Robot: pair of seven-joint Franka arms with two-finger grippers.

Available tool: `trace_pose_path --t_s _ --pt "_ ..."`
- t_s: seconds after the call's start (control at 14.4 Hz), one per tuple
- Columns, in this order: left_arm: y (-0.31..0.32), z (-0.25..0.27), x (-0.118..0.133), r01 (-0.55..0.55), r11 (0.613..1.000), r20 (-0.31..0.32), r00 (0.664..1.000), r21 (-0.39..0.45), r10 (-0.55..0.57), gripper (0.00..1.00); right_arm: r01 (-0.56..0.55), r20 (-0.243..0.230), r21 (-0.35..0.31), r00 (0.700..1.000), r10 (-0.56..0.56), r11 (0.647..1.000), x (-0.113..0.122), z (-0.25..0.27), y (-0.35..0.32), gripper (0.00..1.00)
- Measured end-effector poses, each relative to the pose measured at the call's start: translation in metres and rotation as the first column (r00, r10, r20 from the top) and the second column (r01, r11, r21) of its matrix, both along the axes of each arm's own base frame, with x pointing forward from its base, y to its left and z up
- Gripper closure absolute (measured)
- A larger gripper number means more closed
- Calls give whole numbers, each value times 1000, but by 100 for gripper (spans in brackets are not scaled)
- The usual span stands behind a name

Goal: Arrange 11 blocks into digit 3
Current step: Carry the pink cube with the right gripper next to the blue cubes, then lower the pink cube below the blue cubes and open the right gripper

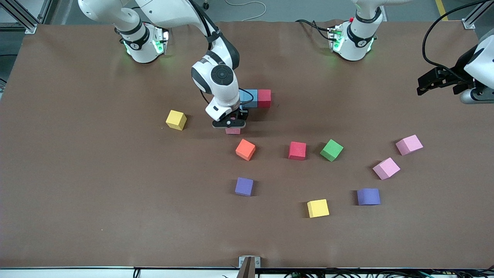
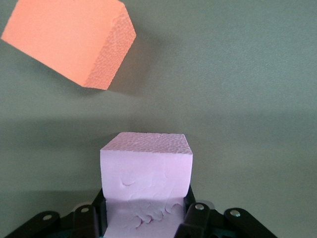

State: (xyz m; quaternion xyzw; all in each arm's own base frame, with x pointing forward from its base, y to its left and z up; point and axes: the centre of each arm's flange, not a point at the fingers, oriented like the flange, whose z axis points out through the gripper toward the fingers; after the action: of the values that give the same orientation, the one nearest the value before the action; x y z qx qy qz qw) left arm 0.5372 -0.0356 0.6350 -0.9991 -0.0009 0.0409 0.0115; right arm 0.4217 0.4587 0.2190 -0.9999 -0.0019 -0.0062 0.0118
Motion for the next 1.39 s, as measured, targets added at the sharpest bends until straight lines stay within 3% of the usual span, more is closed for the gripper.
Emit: trace_pose_path --t_s 1.11,1.39 --pt "3 -4 0 -5 1000 -9 1000 1 5 0 -11 2 -1 1000 11 1000 -5 -10 5 42" --pt "3 -4 0 -5 1000 -9 1000 1 5 0 -11 2 0 1000 11 1000 -5 -9 6 48"
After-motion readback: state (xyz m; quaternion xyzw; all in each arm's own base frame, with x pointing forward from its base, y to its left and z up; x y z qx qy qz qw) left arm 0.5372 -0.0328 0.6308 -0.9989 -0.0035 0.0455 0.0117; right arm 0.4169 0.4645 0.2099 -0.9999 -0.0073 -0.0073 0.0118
